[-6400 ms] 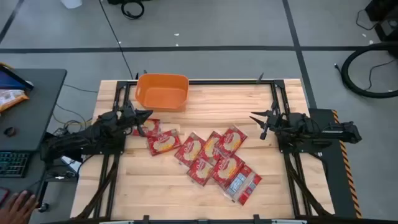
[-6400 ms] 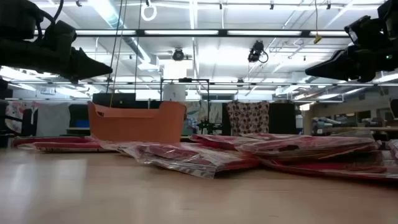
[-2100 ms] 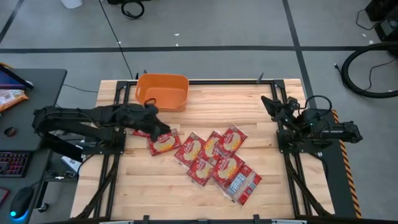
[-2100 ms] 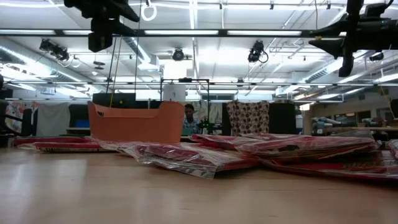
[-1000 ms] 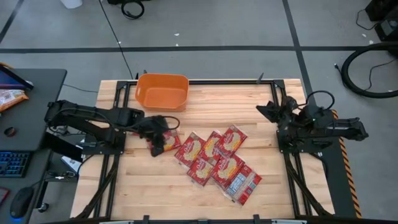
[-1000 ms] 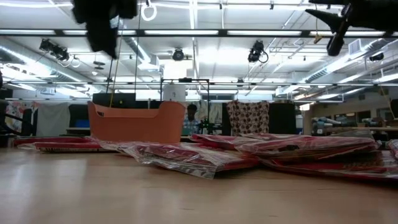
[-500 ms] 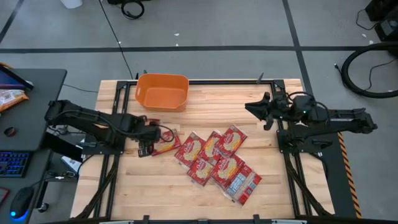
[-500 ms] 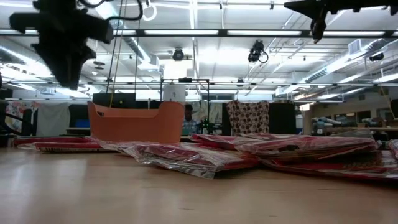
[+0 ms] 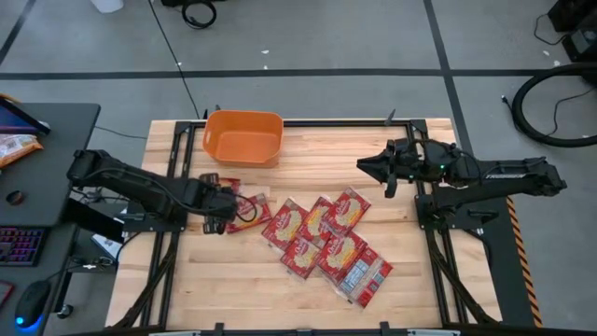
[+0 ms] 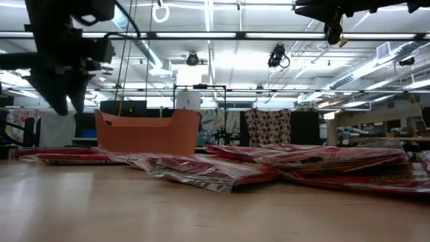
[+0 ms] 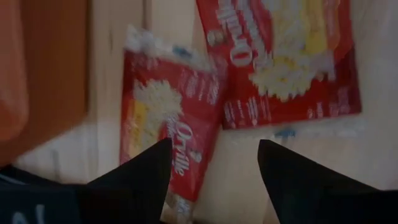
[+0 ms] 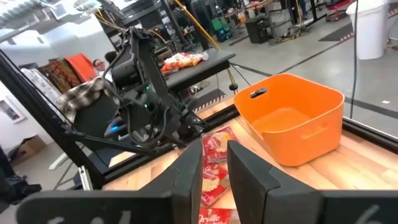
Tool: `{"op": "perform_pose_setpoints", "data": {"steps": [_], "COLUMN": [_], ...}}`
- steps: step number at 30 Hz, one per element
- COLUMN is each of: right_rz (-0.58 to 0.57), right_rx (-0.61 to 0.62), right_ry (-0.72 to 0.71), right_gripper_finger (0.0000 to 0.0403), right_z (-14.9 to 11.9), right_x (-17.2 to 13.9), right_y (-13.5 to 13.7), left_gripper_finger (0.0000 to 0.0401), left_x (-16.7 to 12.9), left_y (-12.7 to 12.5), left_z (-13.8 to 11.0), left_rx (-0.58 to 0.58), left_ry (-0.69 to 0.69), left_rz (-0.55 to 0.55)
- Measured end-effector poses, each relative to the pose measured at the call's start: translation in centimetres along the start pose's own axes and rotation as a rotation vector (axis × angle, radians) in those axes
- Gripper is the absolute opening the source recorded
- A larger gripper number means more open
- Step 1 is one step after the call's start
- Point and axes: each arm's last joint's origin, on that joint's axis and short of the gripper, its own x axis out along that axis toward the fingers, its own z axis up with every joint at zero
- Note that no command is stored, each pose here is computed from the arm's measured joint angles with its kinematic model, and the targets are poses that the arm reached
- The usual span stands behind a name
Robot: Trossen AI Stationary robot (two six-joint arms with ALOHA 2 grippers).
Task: Sort popcorn bags into baskets
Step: Put the red popcorn bag into the orange bin
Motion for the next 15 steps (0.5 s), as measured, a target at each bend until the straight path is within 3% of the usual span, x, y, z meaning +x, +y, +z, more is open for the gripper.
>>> {"op": "perform_pose_setpoints", "data": {"steps": [15], "right_rz": [-0.023], "right_rx": [0.005], "right_ry": [-0.014], "right_gripper_finger": [0.0079], "right_z": [0.0], "right_x": [0.1], "right_y": [0.0], "left_gripper_finger": [0.0222], "left_x": [5.2], "left_y": [-1.3], "left_z": [1.4], "left_rx": [0.044], "left_ry": [0.267], "left_rz": [0.051]}}
